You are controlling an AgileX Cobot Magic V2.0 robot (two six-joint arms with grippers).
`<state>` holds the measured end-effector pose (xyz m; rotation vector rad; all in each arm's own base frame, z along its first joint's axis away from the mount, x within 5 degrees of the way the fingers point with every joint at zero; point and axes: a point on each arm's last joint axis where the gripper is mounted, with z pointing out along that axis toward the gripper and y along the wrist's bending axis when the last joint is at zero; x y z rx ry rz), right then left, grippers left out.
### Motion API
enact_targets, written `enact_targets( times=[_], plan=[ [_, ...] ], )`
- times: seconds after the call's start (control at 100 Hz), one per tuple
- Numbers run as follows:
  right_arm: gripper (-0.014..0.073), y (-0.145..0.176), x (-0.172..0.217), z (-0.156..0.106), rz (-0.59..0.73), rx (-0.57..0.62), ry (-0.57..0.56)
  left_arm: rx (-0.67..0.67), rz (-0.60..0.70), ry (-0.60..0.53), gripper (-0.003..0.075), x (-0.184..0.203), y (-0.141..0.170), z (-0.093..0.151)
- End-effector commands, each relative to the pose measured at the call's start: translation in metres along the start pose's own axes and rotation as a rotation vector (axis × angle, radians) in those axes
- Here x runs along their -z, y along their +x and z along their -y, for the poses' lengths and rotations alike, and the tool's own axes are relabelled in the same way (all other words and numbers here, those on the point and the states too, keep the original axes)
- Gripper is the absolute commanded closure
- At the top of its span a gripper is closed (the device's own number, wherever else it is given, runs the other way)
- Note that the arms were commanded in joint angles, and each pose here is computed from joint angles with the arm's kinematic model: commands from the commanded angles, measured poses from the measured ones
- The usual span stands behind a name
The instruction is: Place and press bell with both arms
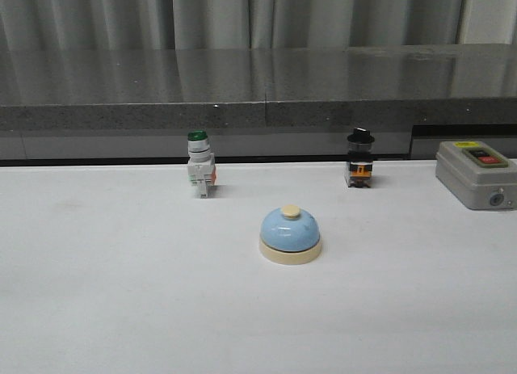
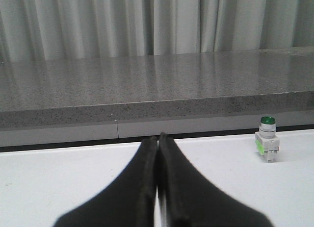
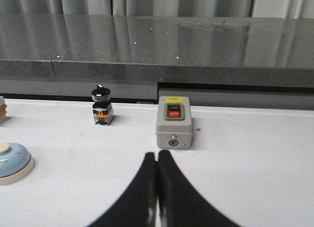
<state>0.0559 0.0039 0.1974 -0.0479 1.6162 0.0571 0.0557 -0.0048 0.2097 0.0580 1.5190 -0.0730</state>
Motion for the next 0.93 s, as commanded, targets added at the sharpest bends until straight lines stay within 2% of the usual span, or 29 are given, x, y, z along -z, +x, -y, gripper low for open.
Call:
enact_targets(
  times=[0.0,0.92],
  plan=[
    [0.0655,-0.0128,0.0021,0.0006,0.145,0.019,0.010,0.008,0.065,-0.005,0.0741,0.0011,0.0057,-0.0005],
    [0.0655,-0.0143,0.0023,0.0006,0.159,0.019,0.011,0.008,0.065,-0.005,0.0741,0.0011,0.0057,-0.0005]
  ],
)
